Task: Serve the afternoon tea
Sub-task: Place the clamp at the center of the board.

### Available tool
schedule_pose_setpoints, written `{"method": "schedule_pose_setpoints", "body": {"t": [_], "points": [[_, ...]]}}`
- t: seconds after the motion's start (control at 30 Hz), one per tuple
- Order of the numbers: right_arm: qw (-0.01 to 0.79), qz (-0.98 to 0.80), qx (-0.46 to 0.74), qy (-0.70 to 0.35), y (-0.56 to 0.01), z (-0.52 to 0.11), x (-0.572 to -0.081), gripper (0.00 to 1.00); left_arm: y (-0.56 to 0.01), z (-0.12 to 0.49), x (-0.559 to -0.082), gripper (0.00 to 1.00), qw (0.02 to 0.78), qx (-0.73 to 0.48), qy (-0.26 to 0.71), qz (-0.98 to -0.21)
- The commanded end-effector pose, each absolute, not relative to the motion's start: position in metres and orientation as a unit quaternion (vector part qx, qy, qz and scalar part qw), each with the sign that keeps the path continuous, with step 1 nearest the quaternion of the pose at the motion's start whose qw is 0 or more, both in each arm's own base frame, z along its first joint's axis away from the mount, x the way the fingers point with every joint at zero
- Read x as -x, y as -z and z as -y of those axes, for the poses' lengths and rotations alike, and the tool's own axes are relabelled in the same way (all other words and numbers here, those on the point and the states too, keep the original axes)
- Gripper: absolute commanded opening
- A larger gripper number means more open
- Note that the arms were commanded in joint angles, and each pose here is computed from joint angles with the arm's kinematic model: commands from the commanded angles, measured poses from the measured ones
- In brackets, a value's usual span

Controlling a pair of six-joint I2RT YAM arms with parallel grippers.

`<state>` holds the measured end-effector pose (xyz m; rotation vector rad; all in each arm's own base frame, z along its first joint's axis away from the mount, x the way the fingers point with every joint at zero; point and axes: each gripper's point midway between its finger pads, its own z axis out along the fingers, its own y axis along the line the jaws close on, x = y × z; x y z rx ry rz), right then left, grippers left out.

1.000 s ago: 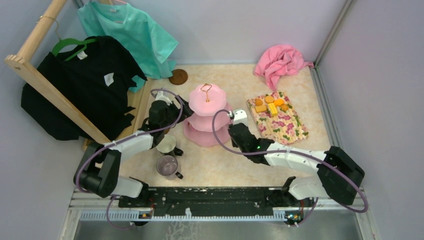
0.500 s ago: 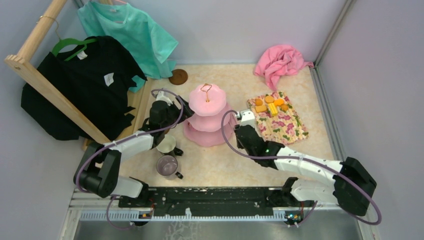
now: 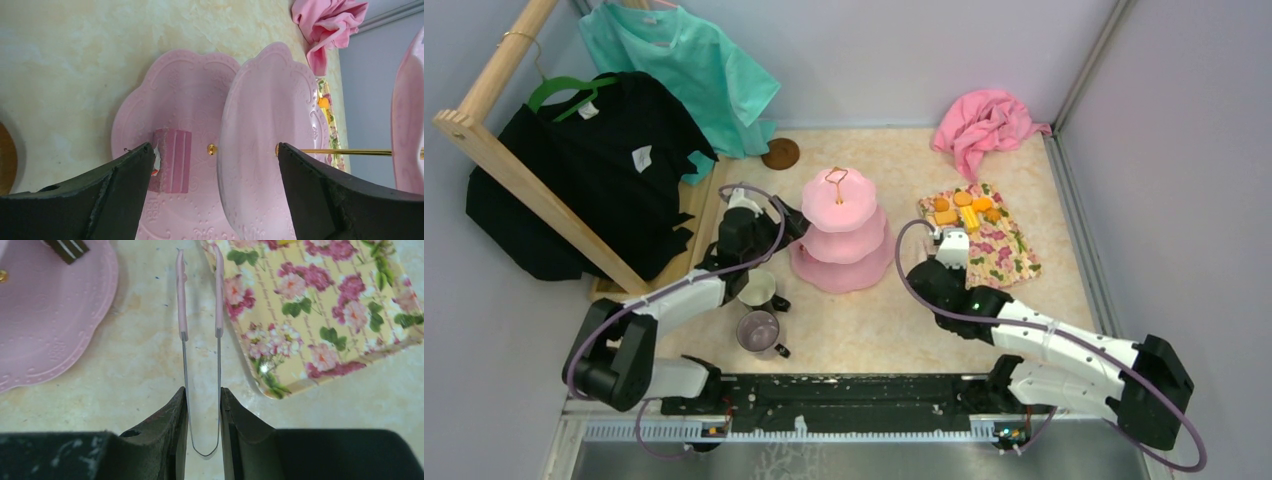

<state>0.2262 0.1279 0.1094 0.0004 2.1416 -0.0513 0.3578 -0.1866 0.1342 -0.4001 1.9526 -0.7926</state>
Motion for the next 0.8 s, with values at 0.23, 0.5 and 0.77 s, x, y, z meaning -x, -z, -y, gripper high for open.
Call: {"method": "schedule_pose_setpoints", "body": {"t": [0.23, 0.5, 0.77], "points": [[0.491, -0.87, -0.054, -0.014, -0.105, -0.132, -0.225, 0.16, -0.135, 0.176, -0.35, 0.99, 0.487, 0.187, 0.319, -0.791], [0.482, -0.875, -0.013, -0.043, -0.084, -0.149, -0.22, 0.16, -0.13, 0.172, -0.348, 0.99, 0.487, 0.2, 0.316, -0.789], [0.452, -0.891, 0.018, -0.045, -0.05, -0.166, -0.215, 0.2, -0.131, 0.166, -0.346, 0.99, 0.494, 0.213, 0.309, -0.784]]}}
